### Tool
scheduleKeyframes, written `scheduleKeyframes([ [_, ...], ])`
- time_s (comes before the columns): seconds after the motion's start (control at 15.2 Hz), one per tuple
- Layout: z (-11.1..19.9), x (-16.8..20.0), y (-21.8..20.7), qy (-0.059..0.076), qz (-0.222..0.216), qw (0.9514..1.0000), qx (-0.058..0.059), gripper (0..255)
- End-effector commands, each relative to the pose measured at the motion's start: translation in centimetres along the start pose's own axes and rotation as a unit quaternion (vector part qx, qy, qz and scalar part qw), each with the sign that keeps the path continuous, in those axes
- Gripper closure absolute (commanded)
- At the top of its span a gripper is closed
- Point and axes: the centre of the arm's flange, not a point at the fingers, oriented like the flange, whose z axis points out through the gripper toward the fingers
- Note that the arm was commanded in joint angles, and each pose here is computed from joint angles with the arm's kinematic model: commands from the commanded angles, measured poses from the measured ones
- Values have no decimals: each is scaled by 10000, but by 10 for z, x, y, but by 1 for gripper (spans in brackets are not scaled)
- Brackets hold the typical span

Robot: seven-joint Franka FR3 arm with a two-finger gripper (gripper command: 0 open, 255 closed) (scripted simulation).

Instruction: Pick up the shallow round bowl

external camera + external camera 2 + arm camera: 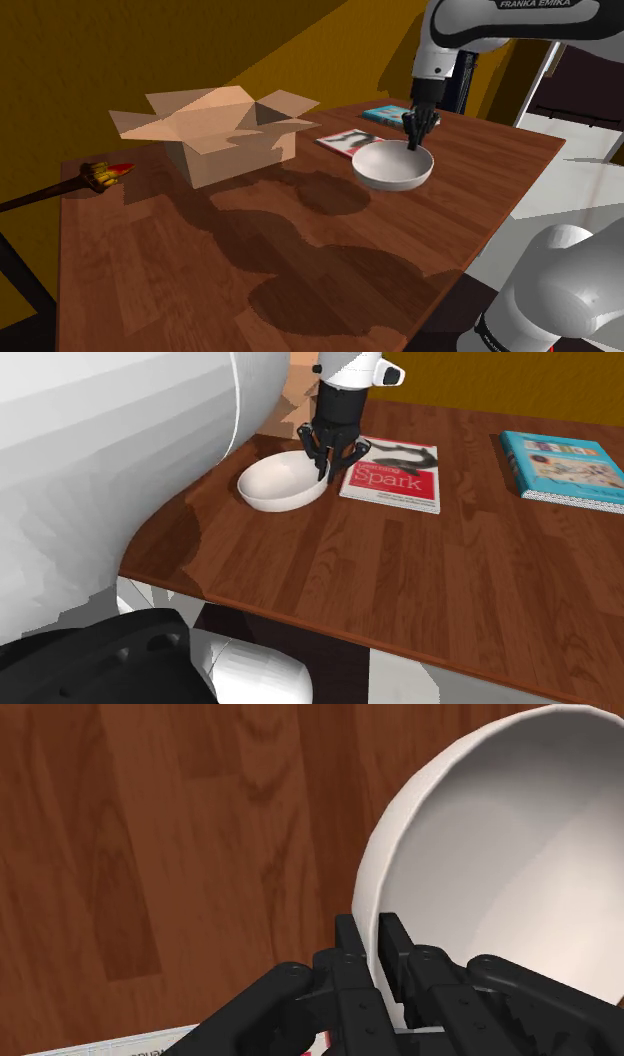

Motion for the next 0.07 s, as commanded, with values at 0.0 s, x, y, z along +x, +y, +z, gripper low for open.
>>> scheduleKeyframes([
  [0.0,-3,0,1,0,0,10000,1,255],
])
